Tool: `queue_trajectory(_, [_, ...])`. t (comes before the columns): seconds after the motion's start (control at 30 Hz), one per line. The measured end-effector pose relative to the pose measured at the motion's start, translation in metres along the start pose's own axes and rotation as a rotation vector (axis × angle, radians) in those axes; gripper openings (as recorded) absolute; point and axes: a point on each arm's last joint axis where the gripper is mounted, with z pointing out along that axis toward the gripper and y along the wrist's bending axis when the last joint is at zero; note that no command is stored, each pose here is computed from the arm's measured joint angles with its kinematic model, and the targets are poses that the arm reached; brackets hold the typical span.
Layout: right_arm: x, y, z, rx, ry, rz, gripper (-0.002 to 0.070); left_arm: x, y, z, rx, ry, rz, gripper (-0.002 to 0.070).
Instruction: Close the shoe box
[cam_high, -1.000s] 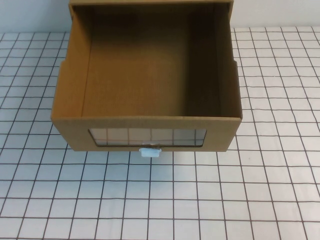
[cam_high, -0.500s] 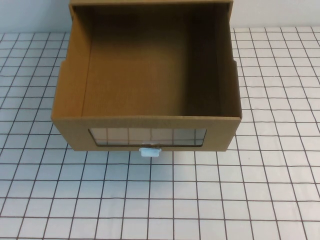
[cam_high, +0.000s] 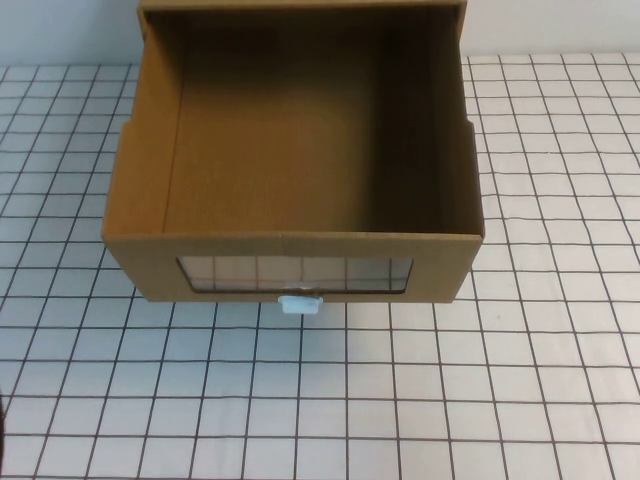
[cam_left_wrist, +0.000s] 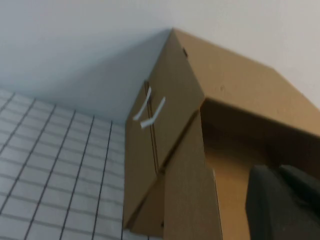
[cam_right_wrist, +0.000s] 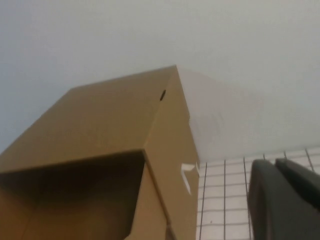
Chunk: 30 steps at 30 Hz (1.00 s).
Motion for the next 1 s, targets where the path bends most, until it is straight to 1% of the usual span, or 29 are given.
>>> queue_trajectory(0.1, [0.008,-0.003,0.018,0.009,0.064,0.053,-0.0013,0.006,0.001,0.000,-0.007,0.068,-0.019,-0.0006])
queue_trajectory(0.17, [0.013,-0.003,0.023,0.007,0.111,0.061,-0.0013,0.007,0.001,0.000,-0.009,0.084,-0.001,-0.0006])
queue_trajectory(0.23, [0.017,-0.002,0.024,-0.005,0.159,-0.003,-0.0013,0.005,0.000,0.003,-0.007,0.091,0.059,-0.0006])
queue_trajectory(0.33, [0.019,0.003,0.022,-0.052,0.236,-0.144,-0.0013,-0.008,-0.005,0.013,-0.004,0.107,0.156,-0.0006])
queue_trajectory(0.43, [0.017,0.011,0.021,-0.136,0.315,-0.260,-0.0013,-0.025,-0.013,0.036,0.001,0.199,0.241,-0.0006])
queue_trajectory(0.5, [0.018,0.019,0.022,-0.220,0.382,-0.293,-0.0013,-0.040,-0.021,0.052,0.028,0.257,0.290,-0.0006])
queue_trajectory(0.57, [0.022,0.027,0.022,-0.327,0.444,-0.285,-0.0013,-0.050,-0.029,0.071,0.076,0.320,0.332,-0.0006])
queue_trajectory(0.63, [0.027,0.035,0.024,-0.442,0.495,-0.271,-0.0013,-0.060,-0.039,0.095,0.153,0.376,0.355,-0.0005])
queue_trajectory(0.7, [0.033,0.044,0.025,-0.581,0.543,-0.269,-0.0013,-0.067,-0.047,0.121,0.232,0.425,0.355,-0.0006])
queue_trajectory(0.77, [0.037,0.049,0.024,-0.686,0.575,-0.274,-0.0013,-0.078,-0.058,0.143,0.317,0.432,0.338,-0.0006])
queue_trajectory(0.83, [0.040,0.053,0.023,-0.751,0.594,-0.293,-0.0013,-0.085,-0.066,0.168,0.386,0.457,0.310,-0.0006])
queue_trajectory(1.0, [0.044,0.063,0.018,-0.831,0.603,-0.327,-0.0013,-0.092,-0.076,0.230,0.514,0.508,0.223,-0.0006])
